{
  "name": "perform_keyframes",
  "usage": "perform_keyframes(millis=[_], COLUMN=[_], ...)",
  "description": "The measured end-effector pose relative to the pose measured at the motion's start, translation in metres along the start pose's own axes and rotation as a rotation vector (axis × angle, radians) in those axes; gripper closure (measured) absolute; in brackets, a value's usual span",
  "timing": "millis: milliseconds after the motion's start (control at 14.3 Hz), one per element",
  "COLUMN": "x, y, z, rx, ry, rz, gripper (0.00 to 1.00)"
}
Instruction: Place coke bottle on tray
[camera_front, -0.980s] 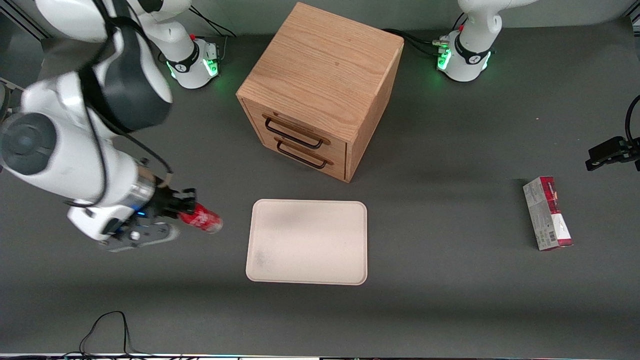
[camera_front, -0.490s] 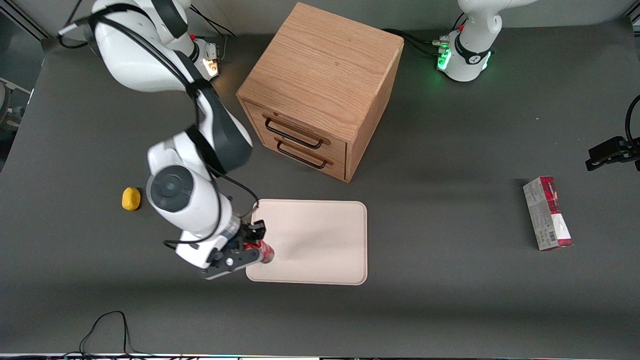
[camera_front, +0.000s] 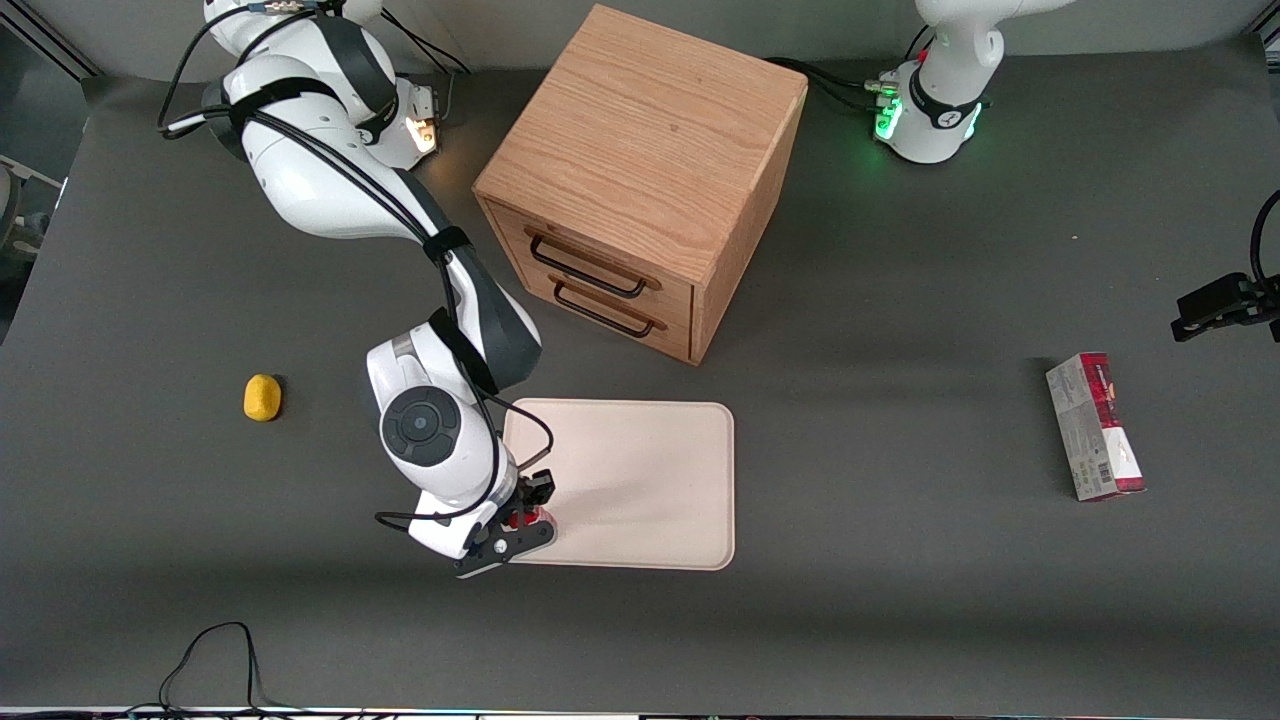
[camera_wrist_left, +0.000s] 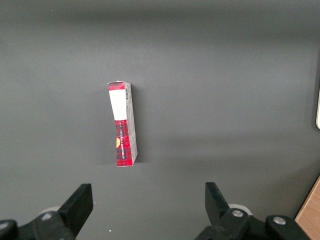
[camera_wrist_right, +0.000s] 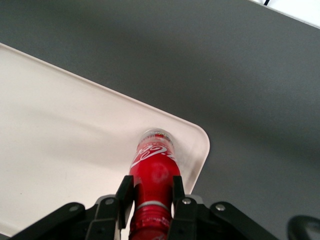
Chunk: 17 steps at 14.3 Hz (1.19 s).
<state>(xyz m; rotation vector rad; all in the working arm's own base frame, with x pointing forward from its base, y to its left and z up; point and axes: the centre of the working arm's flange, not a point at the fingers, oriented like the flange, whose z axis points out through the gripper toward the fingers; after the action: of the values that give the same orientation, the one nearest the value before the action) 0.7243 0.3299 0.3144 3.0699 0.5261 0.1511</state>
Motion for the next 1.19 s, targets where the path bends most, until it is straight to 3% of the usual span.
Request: perform_keyframes(millis=[140, 560, 630, 770, 910, 1190], x=[0.002, 0.008, 0.008, 0.001, -0.018, -0.108], y=[0.0, 0.001, 0.003, 0.014, 0.046, 0.144], z=[0.001, -0.015, -0.03, -0.073, -0.117, -0.181], rx=[0.003, 0.013, 0.013, 0.02, 0.055, 0.026], ry=[0.024, 0.083, 0.091, 0.071, 0.048, -0.022], rz=[0.009, 0.077, 0.091, 0.126, 0.191, 0.345], gripper=[0.59, 0.02, 0.0, 0.0, 0.0, 0.0])
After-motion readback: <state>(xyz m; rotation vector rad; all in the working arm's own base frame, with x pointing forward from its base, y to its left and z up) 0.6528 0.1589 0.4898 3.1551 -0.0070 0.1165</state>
